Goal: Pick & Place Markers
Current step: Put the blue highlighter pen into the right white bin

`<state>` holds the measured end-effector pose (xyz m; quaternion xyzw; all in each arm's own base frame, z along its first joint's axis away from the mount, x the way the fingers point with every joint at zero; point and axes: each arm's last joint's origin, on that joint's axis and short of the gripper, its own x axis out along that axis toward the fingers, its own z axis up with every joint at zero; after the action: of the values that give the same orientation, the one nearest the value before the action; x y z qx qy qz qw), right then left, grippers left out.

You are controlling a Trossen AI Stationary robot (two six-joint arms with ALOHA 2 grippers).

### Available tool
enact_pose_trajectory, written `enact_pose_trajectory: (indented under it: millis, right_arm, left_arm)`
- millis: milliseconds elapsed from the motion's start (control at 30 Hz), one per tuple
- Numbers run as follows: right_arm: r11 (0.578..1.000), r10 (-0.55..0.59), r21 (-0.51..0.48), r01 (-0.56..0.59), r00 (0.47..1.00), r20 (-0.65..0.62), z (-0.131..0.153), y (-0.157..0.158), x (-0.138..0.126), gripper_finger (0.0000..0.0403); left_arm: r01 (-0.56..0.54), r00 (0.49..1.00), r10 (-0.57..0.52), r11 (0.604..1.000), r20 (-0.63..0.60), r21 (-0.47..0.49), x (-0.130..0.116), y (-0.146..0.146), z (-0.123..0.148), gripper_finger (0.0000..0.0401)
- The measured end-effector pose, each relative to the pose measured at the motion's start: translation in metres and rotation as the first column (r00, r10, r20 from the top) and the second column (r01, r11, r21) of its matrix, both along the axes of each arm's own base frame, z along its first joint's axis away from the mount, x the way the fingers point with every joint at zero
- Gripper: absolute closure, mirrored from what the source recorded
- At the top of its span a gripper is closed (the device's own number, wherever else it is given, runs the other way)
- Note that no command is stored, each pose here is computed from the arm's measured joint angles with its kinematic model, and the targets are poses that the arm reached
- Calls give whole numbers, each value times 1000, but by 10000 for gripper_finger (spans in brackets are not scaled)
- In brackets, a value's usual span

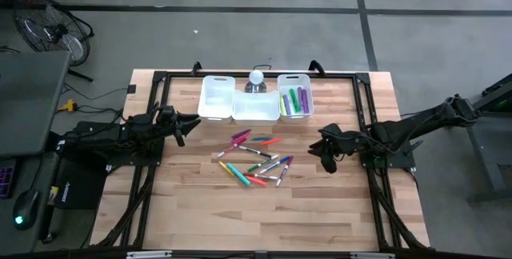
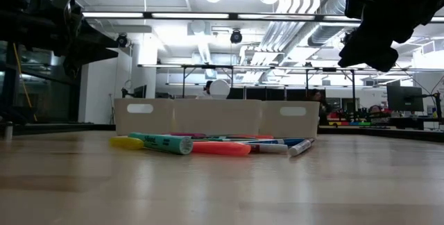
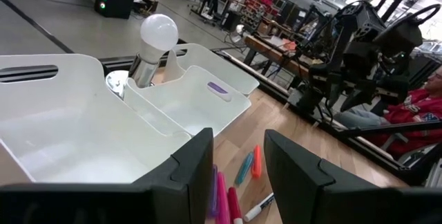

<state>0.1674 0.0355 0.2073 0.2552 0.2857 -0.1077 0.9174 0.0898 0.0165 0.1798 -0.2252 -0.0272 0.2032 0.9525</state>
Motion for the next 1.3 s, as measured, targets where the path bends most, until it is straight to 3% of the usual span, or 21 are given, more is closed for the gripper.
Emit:
enact_pose_trajectory:
  millis: [233,467,833,1067,1300]
  right_arm:
    - [1000,-1,0,1,1000,0,0,0,0,309]
    - [1000,-28,-10,28,1000,4,0,-1,0,309]
    - [1000,-26,-10,26,1000,4,0,-1,0,309]
    - [999,-12,-30,12,1000,2,0,-1,0,309]
    - [999,0,-46,0,1000,-1,0,-1,0,309]
  left_arm:
    - [11,1000,-10,1000,20,-11,0,0,1,272]
    - [183,981,-184,983,65,23,2,-5,7,272]
    - [292,956,-292,956,25,-5,15,-7,8,272]
    - [360,922,-348,932,-169,43,36,-7,32,272]
    - [511,782,-471,859,-407,-13,66,-9,43,272]
